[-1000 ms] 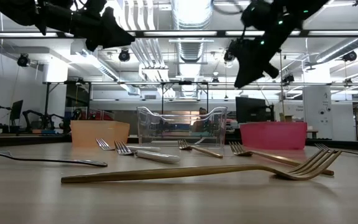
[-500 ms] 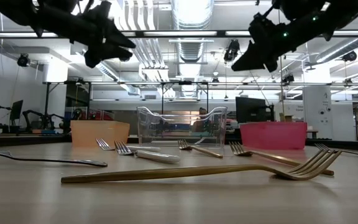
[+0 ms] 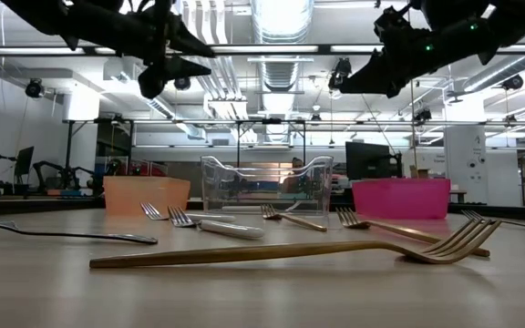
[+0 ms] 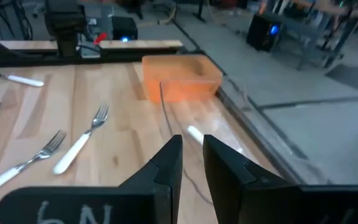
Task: Sort silverware by color (type)
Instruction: Put the black fork into the orange bin
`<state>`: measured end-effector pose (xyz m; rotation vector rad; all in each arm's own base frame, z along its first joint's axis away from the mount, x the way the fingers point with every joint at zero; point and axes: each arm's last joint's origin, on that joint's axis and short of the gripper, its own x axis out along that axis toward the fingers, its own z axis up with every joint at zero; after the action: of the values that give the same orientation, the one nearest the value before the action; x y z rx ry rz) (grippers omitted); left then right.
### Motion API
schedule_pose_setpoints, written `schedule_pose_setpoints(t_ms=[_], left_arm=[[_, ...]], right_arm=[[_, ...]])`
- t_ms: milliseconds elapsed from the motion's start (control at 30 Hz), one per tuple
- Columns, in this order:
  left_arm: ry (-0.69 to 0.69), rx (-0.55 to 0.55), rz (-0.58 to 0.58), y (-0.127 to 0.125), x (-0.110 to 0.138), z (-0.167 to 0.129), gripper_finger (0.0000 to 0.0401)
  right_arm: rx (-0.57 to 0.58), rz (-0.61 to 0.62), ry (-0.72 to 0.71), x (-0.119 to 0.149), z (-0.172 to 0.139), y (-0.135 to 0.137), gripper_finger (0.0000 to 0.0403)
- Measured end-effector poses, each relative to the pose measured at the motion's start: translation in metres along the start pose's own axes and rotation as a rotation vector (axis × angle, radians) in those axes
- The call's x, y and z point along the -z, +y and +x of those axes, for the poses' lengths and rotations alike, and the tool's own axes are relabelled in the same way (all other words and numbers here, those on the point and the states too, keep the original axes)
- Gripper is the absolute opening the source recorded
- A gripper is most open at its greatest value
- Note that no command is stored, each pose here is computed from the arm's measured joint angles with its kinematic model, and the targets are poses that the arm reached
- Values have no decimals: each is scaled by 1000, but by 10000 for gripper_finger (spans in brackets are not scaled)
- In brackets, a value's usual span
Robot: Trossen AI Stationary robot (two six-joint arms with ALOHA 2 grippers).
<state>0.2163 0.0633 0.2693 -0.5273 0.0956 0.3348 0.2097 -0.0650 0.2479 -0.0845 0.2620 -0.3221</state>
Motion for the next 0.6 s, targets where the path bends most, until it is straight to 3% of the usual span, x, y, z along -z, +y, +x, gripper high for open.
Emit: schedule_pose_setpoints(t_ms=[133, 233, 600], left_arm=[[202, 36, -108, -5, 11, 7, 142], [388, 4, -170, -12, 20, 8, 142], [1007, -327, -190, -40, 56, -18, 142]], right_arm=[[9, -49, -19, 1, 0, 0, 57], [15, -67, -27, -2, 0, -1, 57], [21, -108, -56, -7, 0, -2, 57]])
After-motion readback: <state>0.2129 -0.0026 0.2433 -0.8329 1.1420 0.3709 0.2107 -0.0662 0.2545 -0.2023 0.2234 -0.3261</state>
